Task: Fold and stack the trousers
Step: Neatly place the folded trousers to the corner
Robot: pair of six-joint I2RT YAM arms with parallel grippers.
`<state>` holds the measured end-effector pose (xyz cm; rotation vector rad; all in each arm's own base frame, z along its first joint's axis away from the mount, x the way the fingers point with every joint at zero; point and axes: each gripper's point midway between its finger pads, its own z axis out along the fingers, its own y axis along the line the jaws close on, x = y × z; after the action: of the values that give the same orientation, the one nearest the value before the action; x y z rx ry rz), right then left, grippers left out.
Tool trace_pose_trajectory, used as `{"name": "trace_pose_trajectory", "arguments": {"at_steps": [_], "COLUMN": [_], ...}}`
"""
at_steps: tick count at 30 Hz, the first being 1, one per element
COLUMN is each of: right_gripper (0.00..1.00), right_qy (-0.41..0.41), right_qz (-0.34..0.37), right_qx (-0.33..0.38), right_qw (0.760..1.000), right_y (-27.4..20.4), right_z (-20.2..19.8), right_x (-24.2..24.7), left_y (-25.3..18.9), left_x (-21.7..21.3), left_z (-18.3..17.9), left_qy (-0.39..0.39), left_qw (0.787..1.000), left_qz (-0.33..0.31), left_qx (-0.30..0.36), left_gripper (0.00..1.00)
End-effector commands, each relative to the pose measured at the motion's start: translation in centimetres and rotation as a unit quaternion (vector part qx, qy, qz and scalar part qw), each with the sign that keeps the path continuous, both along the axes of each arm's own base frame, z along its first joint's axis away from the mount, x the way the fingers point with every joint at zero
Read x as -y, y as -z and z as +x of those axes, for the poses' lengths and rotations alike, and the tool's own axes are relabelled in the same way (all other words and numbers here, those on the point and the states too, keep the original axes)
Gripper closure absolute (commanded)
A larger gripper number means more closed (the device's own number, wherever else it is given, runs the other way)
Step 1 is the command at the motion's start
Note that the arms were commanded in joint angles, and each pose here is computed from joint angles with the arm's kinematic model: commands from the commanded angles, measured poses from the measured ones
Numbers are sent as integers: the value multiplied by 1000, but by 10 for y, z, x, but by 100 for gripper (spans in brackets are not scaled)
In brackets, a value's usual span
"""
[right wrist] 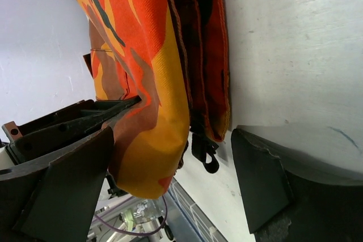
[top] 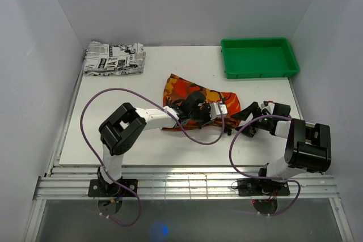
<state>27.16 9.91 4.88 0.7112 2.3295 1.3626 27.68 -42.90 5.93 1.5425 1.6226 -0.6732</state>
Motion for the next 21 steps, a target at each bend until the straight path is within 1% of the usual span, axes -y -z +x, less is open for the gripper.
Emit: {"name": "trace_pose_trajectory", "arguments": {"at_steps": [1, 3, 12, 14, 15, 16, 17, 18, 19, 20, 21], "right_gripper": [10, 10, 9, 5, 4, 10, 17, 34, 43, 52, 71], "right_qy": [9, 11, 7, 8, 5, 3, 3, 1, 0, -1, -1], "right_qz": [-12, -13, -18, -7, -3, -1, 0, 2, 3, 2, 1], "right_qx": [-8, -12, -16, -16, -9, -6, -4, -3, -2, -2, -1], "right_qw": [1000, 1000, 1000, 1000, 1000, 1000, 1000, 1000, 1000, 1000, 1000], "right_y": [10, 14, 21, 18, 16, 14, 12, 11, 10, 9, 8], "right_z": [4, 4, 9, 12, 16, 17, 20, 21, 22, 22, 21], "right_x": [-1, -1, -11, -15, -16, -17, -18, -18, -19, -19, -19], "left_y": [-31, -32, -40, -41, -40, -37, -36, -36, -36, -39, -41], "left_x": [12, 11, 14, 14, 13, 13, 12, 11, 9, 8, 1], "left_z": [-1, 1, 5, 4, 4, 3, 3, 4, 4, 3, 3], "left_qy": [12, 10, 11, 13, 13, 13, 10, 6, 3, -5, -18], "left_qw": [999, 998, 996, 995, 995, 995, 995, 995, 995, 994, 992], "left_qz": [-45, -49, -68, -70, -68, -65, -63, -62, -59, -59, -50], "left_qx": [-25, -47, -64, -65, -65, -69, -71, -75, -82, -95, -113], "left_gripper": [100, 100, 100, 100, 100, 100, 100, 100, 97, 87, 63]}}
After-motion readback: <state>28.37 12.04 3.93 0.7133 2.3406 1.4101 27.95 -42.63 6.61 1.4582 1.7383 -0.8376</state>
